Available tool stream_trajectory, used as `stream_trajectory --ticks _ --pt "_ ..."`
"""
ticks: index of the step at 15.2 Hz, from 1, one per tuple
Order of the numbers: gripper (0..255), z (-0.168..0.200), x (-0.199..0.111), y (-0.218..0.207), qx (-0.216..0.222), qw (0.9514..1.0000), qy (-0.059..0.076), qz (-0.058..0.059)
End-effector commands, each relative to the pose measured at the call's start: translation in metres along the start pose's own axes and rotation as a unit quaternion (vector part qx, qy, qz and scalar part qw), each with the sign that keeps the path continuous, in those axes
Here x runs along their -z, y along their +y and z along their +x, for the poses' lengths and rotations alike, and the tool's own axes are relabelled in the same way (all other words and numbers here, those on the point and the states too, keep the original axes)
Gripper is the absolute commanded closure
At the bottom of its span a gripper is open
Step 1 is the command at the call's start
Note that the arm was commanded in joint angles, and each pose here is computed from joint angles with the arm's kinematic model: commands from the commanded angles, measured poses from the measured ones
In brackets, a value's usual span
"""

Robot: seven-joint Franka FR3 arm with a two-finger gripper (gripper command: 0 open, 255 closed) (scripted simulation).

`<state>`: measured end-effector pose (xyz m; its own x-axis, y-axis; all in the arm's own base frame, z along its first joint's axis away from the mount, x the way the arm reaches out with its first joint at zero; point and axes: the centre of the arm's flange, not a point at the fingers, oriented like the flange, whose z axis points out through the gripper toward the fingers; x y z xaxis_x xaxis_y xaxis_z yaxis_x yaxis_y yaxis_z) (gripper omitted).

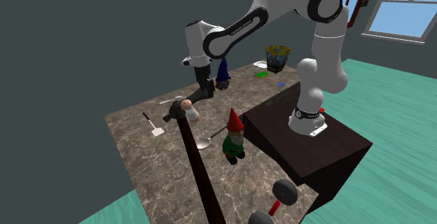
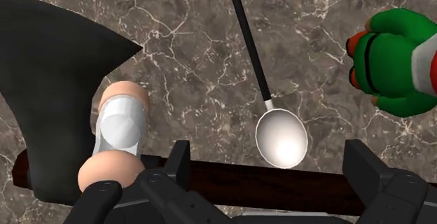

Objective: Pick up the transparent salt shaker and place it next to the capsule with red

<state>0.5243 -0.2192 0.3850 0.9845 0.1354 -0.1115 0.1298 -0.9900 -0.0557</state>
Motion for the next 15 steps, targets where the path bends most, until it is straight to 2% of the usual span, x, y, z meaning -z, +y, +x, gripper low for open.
stream_trajectory --ticks 1,13,15 --pt "0 0.016 -0.009 0.02 0.0 1.0 -0.003 -0.003" --pt "0 0.103 -0.069 0.137 -0.004 0.9996 -0.019 -0.018" --pt "0 0.107 -0.077 0.144 -0.004 0.9996 -0.02 -0.019"
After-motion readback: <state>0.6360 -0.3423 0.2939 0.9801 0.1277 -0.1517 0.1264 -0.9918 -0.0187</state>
